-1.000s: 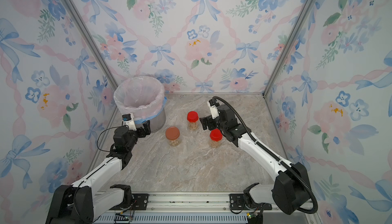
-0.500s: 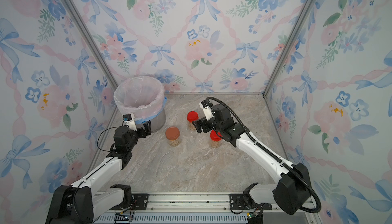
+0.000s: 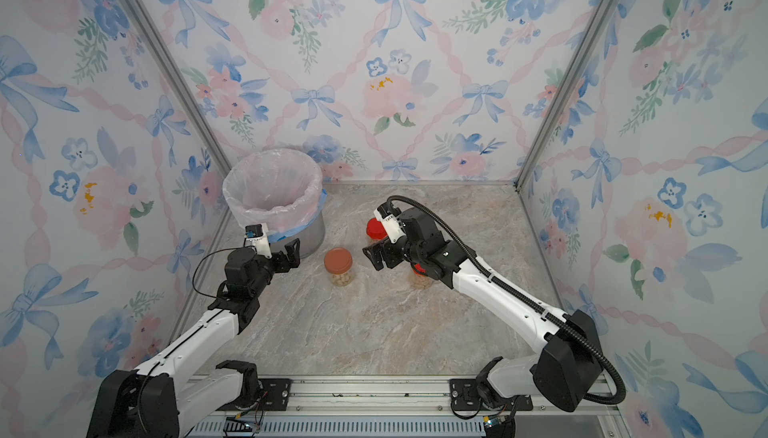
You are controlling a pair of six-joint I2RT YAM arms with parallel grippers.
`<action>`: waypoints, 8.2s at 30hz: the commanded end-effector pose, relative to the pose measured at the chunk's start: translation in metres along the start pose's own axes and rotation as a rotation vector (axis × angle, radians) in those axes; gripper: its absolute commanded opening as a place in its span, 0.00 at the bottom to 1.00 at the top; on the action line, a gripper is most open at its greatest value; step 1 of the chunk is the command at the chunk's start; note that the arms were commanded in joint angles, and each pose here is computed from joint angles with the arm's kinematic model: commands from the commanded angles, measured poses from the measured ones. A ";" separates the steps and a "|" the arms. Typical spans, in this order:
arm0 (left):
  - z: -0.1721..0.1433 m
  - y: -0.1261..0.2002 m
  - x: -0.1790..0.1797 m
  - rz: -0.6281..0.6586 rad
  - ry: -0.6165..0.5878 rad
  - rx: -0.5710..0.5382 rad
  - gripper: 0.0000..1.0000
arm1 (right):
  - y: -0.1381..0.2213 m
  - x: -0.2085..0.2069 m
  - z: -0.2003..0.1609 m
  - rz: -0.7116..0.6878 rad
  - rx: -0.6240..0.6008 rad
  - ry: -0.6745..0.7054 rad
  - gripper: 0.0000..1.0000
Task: Empty moldy peanuts from jars
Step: Move the trash bin to the center of the board, then pick up the jar from the center of the board.
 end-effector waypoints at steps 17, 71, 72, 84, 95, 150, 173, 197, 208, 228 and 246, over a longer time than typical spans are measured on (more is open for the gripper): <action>0.004 0.007 0.007 0.070 0.014 -0.022 0.98 | -0.022 0.026 -0.008 0.037 0.070 0.017 0.97; 0.074 0.002 -0.093 -0.146 -0.086 -0.087 0.98 | 0.033 -0.058 -0.018 -0.276 0.106 -0.142 0.97; 0.077 0.007 -0.100 -0.167 -0.096 -0.101 0.98 | 0.041 -0.062 -0.021 -0.289 0.108 -0.160 0.97; 0.068 0.030 -0.162 -0.130 -0.140 -0.135 0.98 | 0.100 -0.077 -0.058 -0.419 0.059 -0.316 0.97; 0.045 0.038 -0.216 -0.364 -0.210 -0.058 0.98 | 0.114 -0.075 -0.090 -0.453 0.095 -0.364 0.97; -0.003 0.064 -0.035 0.159 0.138 -0.065 0.98 | -0.142 0.073 -0.058 -0.185 0.205 -0.008 0.97; -0.004 0.067 -0.031 0.158 0.146 -0.076 0.98 | -0.176 0.050 -0.054 -0.248 0.177 -0.048 0.97; -0.005 0.068 -0.030 0.148 0.139 -0.075 0.98 | -0.198 0.048 -0.059 -0.229 0.197 -0.063 0.96; -0.006 0.067 -0.031 0.144 0.134 -0.069 0.98 | -0.195 0.040 -0.066 -0.246 0.214 -0.076 0.81; 0.005 0.076 -0.044 0.017 0.115 -0.151 0.98 | -0.119 0.063 0.005 -0.106 0.173 -0.214 0.59; 0.031 0.076 -0.135 -0.413 -0.168 -0.333 0.98 | -0.017 0.039 0.071 0.033 0.107 -0.321 0.61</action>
Point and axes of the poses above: each gripper's point midway between its finger pads, its own y axis back along the fingers, its own x axis along the line the jaws close on, z = x × y, the point moved 3 cm from there along y, back along the fingers, and after that the axes turned 5 degrees about -y, right-handed, at the moved point
